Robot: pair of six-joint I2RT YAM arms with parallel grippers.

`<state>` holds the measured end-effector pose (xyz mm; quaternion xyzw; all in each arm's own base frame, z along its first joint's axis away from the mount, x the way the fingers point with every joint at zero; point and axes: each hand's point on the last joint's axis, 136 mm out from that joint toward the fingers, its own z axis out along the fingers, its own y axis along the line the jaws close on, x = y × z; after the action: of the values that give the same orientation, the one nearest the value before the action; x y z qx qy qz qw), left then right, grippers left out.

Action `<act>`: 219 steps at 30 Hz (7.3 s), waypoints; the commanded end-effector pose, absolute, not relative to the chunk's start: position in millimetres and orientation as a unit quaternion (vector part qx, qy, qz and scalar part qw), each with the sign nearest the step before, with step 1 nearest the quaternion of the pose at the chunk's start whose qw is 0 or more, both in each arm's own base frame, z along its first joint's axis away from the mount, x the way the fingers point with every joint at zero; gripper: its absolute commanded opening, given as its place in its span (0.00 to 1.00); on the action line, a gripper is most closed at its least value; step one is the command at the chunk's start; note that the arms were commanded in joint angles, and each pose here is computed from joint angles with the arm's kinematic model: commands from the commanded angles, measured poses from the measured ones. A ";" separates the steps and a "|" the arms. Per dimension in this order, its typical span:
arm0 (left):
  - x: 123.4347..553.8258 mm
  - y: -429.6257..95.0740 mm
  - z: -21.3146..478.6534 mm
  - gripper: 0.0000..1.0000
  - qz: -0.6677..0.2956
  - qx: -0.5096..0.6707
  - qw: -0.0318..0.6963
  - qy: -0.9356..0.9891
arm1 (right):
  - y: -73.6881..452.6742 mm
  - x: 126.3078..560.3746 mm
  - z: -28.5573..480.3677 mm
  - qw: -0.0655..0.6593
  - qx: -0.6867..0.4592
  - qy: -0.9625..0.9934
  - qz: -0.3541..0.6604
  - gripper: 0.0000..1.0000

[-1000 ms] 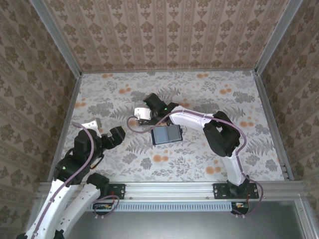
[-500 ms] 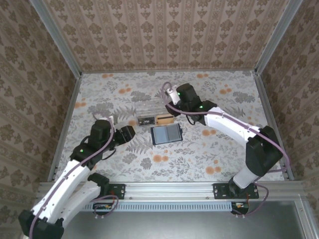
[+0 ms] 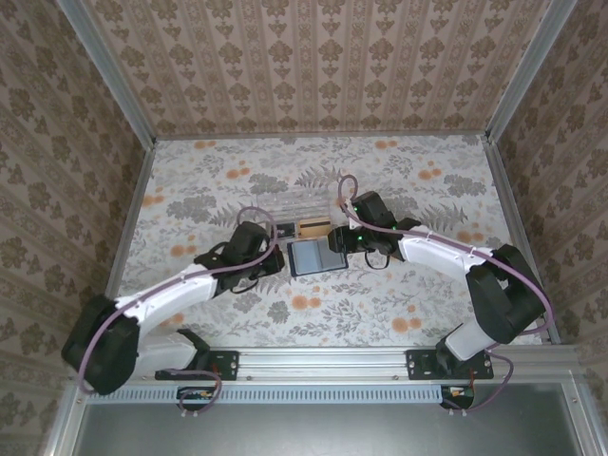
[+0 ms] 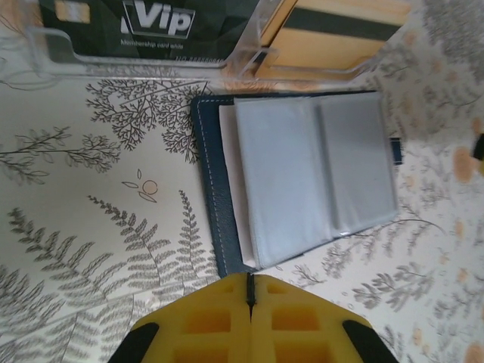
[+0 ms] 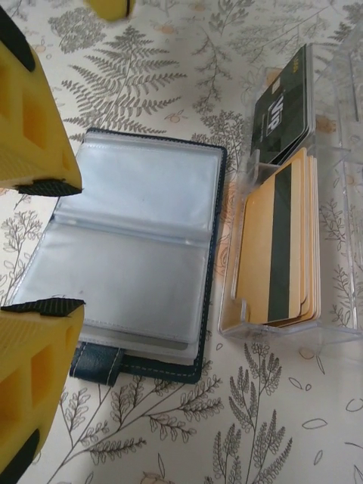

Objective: Take the credit cards out of the card holder

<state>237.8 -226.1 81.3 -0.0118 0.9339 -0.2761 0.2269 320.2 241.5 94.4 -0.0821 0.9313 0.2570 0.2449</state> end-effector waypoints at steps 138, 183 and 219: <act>236.0 -252.5 27.6 0.00 -0.270 -0.003 0.182 0.945 | 316.0 295.1 99.7 0.187 -0.091 0.922 0.327 0.44; 263.3 -262.8 55.1 0.00 -0.310 0.017 0.213 0.927 | 294.9 319.0 41.5 0.157 -0.029 0.937 0.310 0.31; 248.1 -245.8 15.7 0.00 -0.272 -0.010 0.172 0.947 | 277.4 321.7 19.1 0.126 0.021 0.931 0.343 0.00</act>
<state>258.1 -257.1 28.5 0.0014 0.9373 -0.2917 0.1909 325.7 292.6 24.2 0.0070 0.9256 0.3552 0.1309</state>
